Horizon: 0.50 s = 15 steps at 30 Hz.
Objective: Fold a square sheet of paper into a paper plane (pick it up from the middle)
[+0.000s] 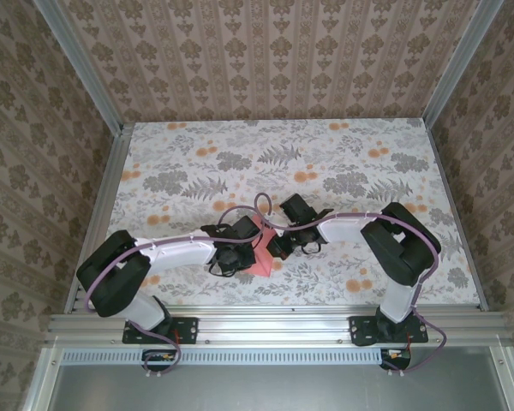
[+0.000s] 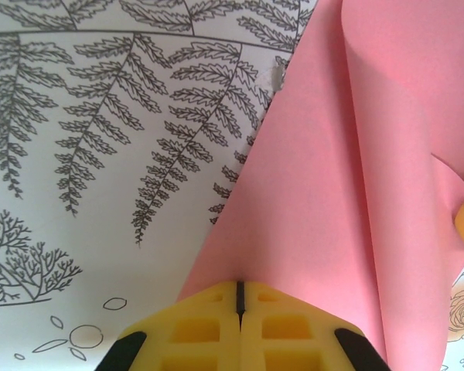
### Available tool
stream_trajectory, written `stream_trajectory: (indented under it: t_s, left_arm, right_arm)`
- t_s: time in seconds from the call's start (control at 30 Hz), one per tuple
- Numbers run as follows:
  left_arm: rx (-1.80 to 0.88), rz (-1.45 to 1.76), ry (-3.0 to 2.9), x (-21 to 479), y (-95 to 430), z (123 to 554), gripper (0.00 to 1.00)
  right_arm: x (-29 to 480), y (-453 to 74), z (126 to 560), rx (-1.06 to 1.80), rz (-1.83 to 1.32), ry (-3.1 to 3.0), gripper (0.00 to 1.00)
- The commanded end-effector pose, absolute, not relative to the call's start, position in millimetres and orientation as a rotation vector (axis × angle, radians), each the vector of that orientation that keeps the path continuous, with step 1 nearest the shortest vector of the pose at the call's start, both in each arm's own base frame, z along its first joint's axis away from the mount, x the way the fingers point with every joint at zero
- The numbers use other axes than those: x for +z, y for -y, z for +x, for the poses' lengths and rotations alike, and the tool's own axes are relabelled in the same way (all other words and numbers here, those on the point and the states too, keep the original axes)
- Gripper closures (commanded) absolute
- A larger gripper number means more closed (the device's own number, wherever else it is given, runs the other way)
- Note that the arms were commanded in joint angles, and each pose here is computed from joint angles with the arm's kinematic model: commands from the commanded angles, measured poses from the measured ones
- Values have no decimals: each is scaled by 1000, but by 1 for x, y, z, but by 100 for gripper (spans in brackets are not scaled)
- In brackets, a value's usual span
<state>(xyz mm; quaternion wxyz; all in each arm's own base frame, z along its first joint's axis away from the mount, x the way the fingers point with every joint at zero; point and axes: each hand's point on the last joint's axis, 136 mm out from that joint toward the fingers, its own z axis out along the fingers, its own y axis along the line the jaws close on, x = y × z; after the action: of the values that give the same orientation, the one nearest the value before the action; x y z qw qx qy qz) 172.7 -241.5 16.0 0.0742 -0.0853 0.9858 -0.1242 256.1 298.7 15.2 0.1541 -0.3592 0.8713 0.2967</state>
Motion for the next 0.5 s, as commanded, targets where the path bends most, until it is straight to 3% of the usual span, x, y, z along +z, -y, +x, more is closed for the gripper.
stream_trajectory:
  t_s: [0.0, 0.47]
  left_arm:
    - [-280, -213, -2989, 10, 233, 166, 97]
    - [-270, -214, -2984, 11, 231, 166, 97]
  right_arm:
    - [-7, -287, 252, 779, -1043, -2568, 98]
    - [20, -291, 262, 757, -1063, -2505, 98]
